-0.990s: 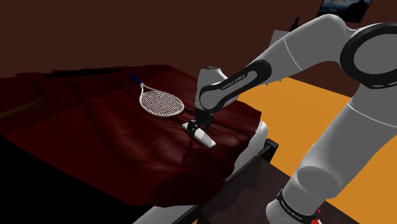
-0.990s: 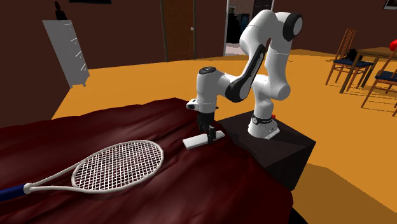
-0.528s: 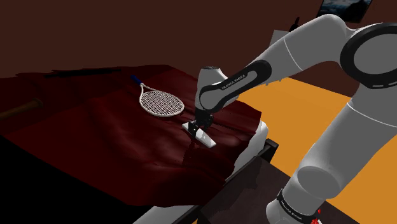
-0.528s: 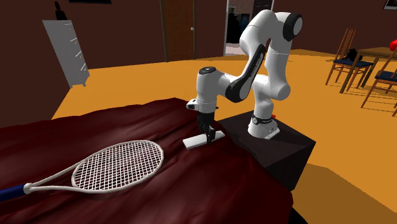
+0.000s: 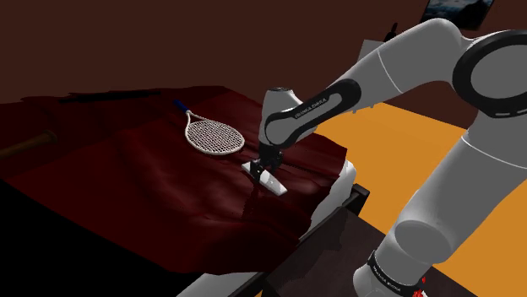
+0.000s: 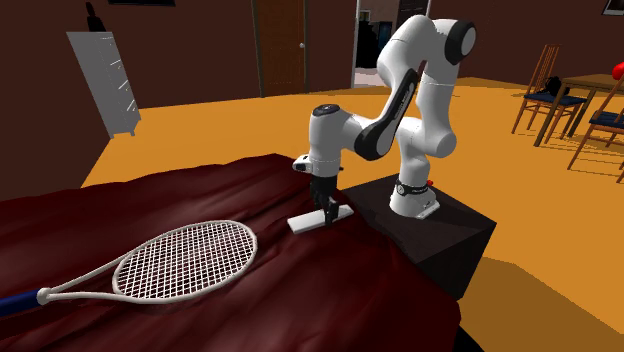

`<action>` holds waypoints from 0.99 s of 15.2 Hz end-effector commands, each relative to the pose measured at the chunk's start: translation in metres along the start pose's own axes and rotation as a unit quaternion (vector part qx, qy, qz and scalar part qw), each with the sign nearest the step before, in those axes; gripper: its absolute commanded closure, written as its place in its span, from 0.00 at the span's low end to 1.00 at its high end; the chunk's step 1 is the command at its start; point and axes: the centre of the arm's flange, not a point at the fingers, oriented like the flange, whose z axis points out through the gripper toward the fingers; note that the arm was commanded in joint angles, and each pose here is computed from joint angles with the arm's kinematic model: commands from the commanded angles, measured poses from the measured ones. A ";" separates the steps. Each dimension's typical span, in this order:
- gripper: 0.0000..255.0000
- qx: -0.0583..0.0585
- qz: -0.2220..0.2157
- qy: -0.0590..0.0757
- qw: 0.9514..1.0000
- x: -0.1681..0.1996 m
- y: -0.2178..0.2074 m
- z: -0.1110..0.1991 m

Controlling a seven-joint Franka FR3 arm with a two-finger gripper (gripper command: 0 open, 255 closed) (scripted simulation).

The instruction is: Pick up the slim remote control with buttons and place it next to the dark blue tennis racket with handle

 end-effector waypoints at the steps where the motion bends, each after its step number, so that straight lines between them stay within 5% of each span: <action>1: 1.00 0.000 0.000 0.000 1.000 0.000 0.000 -0.009; 15: 1.00 0.000 0.000 0.000 1.000 0.001 -0.001 -0.082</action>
